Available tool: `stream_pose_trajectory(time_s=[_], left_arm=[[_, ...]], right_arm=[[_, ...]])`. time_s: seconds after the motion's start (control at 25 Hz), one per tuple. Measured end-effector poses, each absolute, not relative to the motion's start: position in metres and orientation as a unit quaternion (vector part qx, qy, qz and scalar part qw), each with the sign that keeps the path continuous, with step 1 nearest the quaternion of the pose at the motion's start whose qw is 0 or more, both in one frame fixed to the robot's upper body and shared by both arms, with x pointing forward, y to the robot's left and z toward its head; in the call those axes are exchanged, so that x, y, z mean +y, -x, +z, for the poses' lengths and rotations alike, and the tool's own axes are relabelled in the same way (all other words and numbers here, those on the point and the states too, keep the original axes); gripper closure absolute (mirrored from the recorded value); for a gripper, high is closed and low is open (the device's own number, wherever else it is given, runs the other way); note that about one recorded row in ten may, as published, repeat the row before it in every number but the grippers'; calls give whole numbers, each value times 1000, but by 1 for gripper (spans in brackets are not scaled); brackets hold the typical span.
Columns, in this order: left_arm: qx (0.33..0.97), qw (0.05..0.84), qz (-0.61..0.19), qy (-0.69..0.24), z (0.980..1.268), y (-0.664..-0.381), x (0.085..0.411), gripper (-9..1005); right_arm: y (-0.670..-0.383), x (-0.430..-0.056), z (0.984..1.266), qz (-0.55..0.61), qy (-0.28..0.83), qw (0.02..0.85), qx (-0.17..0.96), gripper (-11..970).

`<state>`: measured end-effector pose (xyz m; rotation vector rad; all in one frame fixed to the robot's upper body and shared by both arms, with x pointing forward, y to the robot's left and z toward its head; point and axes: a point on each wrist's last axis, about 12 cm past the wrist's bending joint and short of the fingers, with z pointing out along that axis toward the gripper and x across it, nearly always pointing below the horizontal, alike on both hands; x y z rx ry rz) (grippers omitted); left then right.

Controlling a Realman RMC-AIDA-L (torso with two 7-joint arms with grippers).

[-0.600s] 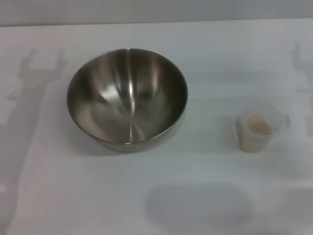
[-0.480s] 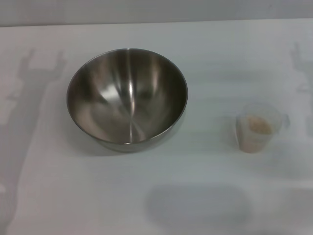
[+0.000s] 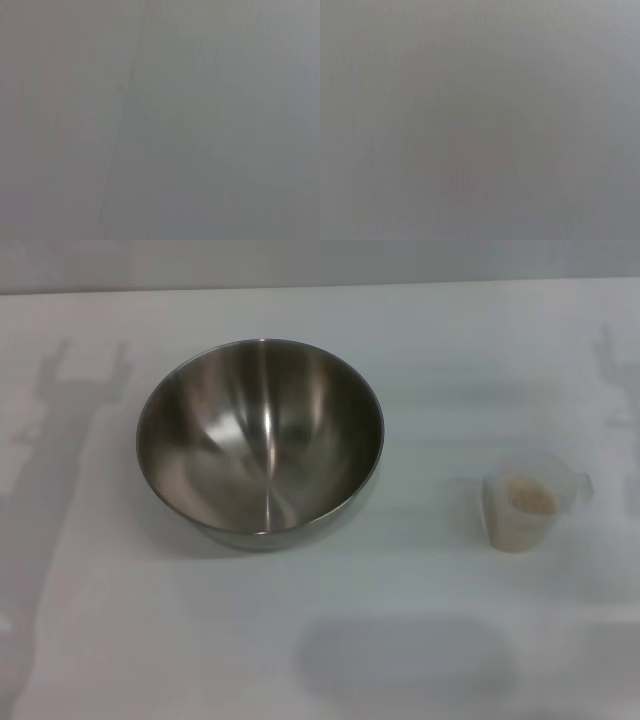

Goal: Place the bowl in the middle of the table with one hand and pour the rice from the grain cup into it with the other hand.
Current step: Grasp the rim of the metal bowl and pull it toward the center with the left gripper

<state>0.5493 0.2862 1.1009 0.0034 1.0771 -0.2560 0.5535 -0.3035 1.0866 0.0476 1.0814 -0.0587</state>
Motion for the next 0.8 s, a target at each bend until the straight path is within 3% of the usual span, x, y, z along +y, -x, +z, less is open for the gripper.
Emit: stream_pose_trajectory(time_s=[0.24, 0.32, 0.44, 0.48, 0.8], left_arm=[[523, 844, -119, 11, 1106, -558, 288, 204], [559, 819, -125, 38, 1128, -579, 286, 205], [566, 814, -124, 41, 1133, -582, 286, 205], [591, 796, -119, 46, 1151, -594, 286, 206], [679, 724, -106, 60, 1204, -615, 284, 208]], right_arm=[[-554, -304, 1087, -30, -21, 857, 515, 259], [-555, -305, 1087, -31, -19, 857, 515, 259], [-556, -304, 1088, -31, -18, 857, 514, 258], [-557, -304, 1089, -31, -18, 857, 513, 258], [-558, -303, 1091, -30, -16, 860, 509, 258]])
